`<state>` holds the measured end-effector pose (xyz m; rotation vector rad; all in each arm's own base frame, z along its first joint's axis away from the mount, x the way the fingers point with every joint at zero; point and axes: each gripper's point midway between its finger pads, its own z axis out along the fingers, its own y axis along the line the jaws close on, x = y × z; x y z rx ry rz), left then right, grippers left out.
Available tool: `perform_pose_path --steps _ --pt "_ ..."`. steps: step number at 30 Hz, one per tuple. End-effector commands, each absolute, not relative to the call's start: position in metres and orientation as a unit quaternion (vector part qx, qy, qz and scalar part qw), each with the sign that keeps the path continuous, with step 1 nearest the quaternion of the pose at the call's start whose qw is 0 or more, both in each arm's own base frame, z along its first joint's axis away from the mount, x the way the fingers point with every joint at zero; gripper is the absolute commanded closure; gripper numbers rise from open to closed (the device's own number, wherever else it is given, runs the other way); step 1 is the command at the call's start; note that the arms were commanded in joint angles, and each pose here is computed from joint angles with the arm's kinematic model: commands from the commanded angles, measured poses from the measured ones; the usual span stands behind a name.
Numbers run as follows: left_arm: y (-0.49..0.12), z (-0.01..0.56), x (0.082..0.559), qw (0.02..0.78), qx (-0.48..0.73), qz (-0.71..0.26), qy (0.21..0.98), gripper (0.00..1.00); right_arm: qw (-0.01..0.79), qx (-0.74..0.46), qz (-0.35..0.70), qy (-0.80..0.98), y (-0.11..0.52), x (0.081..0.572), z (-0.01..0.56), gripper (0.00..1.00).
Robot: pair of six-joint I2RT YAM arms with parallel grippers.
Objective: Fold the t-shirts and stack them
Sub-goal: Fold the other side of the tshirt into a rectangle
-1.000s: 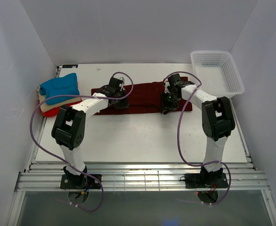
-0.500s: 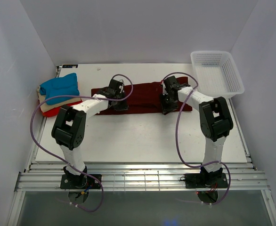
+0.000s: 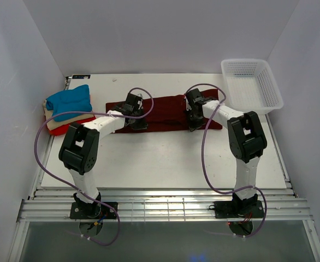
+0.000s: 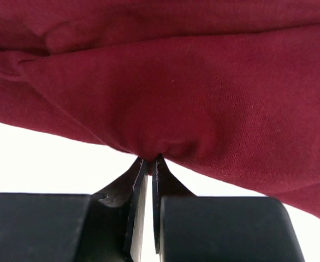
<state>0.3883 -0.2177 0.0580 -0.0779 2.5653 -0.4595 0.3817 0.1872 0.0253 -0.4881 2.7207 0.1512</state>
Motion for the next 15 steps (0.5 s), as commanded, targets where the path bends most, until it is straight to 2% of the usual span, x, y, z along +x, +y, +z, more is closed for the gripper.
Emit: perform_pose_path --steps 1,5,7,10,11,15 --pt "-0.218 0.084 0.392 0.298 -0.027 -0.183 0.937 0.77 0.212 -0.186 0.032 0.959 0.190 0.401 0.057 0.92" --pt "-0.217 0.080 0.390 0.295 -0.030 -0.182 0.938 0.78 0.258 -0.194 0.024 0.946 0.200 0.437 0.108 0.91" --pt "-0.217 0.079 0.388 0.292 -0.031 -0.181 0.939 0.78 0.256 -0.198 0.016 0.946 0.200 0.445 0.114 0.88" --pt "-0.217 0.078 0.386 0.289 -0.031 -0.183 0.939 0.78 0.253 -0.204 0.014 0.945 0.209 0.463 0.107 0.82" --pt "-0.216 0.078 0.385 0.289 -0.031 -0.183 0.939 0.78 0.226 -0.208 0.007 0.952 0.208 0.461 0.088 0.82" --pt "-0.211 0.082 0.384 0.296 -0.028 -0.173 0.939 0.78 0.226 -0.204 -0.008 0.953 0.208 0.474 0.072 0.82"
